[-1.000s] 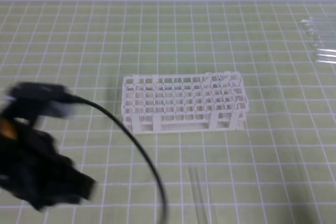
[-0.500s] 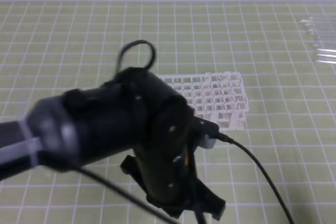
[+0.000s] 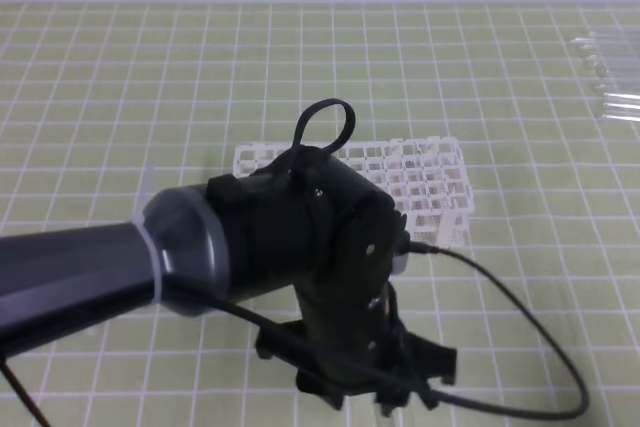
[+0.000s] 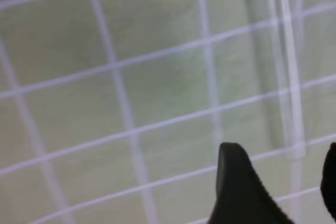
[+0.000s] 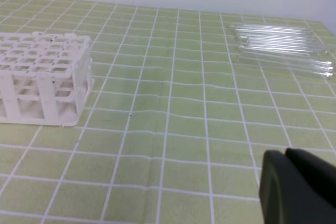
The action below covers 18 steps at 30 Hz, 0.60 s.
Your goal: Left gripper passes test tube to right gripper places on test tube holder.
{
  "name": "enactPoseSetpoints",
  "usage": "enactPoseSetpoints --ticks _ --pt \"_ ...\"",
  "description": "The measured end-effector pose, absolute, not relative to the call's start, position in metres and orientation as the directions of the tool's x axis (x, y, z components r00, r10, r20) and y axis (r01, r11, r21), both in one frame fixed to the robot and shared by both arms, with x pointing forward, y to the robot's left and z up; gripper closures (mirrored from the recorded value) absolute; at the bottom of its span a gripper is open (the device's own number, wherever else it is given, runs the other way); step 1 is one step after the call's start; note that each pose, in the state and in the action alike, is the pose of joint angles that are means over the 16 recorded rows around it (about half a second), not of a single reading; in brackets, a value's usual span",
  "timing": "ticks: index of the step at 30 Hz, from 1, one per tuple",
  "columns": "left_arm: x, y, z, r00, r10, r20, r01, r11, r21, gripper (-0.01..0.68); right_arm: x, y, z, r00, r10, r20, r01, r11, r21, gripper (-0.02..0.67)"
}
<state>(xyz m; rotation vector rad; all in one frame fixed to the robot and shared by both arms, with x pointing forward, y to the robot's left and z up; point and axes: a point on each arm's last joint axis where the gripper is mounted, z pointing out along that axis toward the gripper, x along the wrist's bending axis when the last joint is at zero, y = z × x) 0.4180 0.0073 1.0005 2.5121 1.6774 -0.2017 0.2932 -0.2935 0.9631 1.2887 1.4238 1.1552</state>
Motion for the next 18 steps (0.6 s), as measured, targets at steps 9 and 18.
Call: enactPoseSetpoints --ticks 9,18 --pt "0.418 -0.006 0.989 0.280 0.932 -0.228 0.958 -0.285 0.010 0.639 0.293 -0.293 0.963 -0.085 0.996 -0.017 0.188 0.033 0.982 0.651" --pt "0.410 -0.017 0.964 0.292 0.935 -0.199 0.950 -0.308 -0.051 0.639 0.293 -0.293 0.963 -0.085 0.996 -0.017 0.188 0.033 0.982 0.651"
